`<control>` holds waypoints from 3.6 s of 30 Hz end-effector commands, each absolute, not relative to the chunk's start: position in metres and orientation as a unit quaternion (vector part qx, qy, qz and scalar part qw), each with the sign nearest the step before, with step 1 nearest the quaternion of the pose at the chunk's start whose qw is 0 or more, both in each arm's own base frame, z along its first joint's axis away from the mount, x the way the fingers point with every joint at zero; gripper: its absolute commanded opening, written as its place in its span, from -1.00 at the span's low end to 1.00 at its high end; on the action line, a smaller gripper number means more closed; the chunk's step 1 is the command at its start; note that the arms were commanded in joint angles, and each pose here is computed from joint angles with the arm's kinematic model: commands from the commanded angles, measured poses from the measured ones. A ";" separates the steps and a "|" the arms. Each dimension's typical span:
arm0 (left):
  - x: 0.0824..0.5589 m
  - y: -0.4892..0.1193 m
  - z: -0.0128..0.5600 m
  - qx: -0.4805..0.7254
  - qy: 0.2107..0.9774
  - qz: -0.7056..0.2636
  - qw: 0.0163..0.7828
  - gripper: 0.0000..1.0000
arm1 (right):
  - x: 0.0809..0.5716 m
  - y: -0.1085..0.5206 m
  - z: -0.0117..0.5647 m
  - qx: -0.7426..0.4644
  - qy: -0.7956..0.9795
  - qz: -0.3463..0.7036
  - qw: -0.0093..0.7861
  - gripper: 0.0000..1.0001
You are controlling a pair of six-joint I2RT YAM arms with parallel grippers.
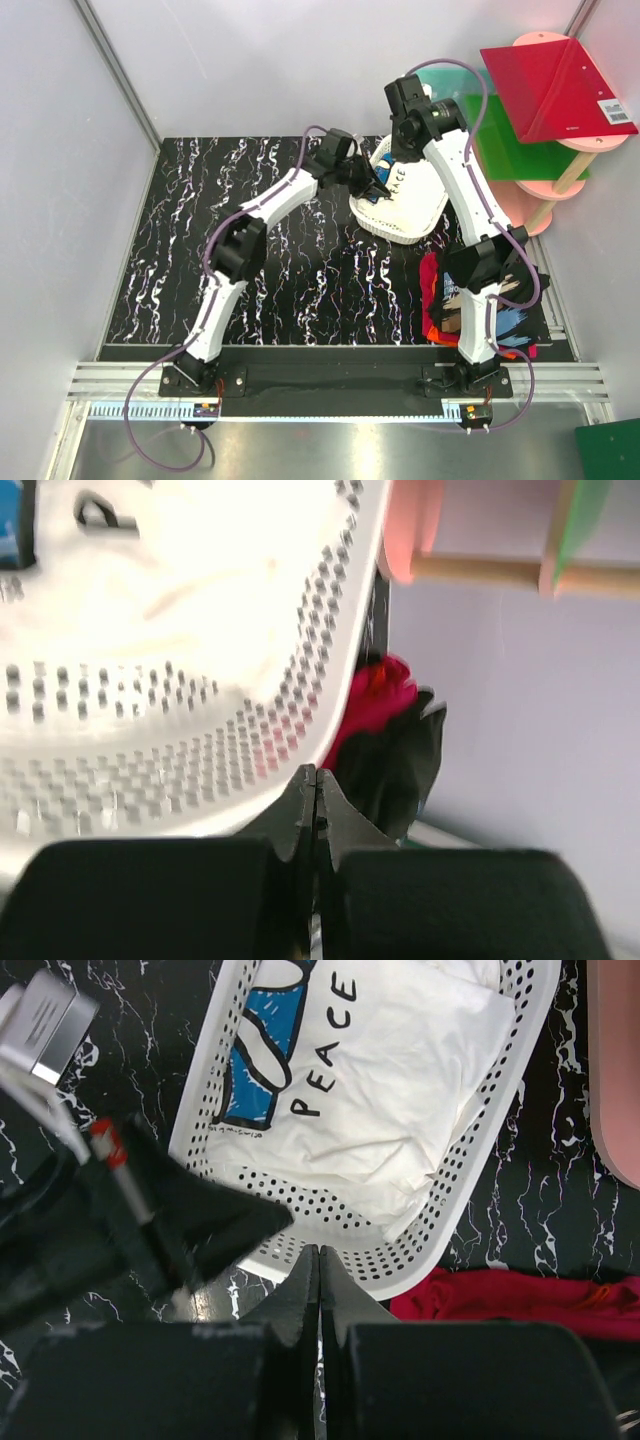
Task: Fold and stack the t-shirts
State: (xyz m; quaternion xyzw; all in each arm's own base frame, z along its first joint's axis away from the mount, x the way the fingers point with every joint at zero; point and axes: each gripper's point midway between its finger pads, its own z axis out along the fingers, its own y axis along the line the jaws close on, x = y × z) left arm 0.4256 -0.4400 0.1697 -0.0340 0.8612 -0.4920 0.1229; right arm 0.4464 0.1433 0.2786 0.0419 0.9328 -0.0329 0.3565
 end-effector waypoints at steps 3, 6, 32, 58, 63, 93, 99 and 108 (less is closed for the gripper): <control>0.487 -0.452 0.123 -0.137 0.848 -0.504 0.089 -1.00 | 0.436 0.140 0.298 0.056 0.926 -0.020 0.373 -1.00; 0.510 -0.423 0.108 -0.165 0.860 -0.469 0.120 -1.00 | 0.429 0.141 0.299 0.049 0.929 -0.011 0.368 -1.00; 0.517 -0.230 0.224 -0.130 0.885 -0.339 0.292 -1.00 | 0.427 0.167 0.184 0.060 0.963 0.015 0.262 -1.00; 0.370 -0.166 0.312 -0.091 0.877 -0.306 0.360 -1.00 | 0.365 0.400 0.143 -0.143 0.952 0.233 0.135 -1.00; 0.370 -0.193 0.261 -0.069 0.901 -0.328 0.275 -1.00 | 0.422 0.321 0.181 -0.048 0.958 0.131 0.251 -1.00; 0.323 -0.218 0.205 -0.042 0.925 -0.337 0.168 -1.00 | 0.474 0.213 0.086 0.078 0.984 0.020 0.161 -1.00; 0.319 -0.217 0.192 -0.045 0.931 -0.329 0.152 -1.00 | 0.500 0.175 0.179 0.105 0.944 -0.024 0.310 -1.00; 0.308 -0.212 0.178 -0.040 0.937 -0.319 0.136 -1.00 | 0.506 0.094 0.161 0.184 0.926 -0.116 0.309 -1.00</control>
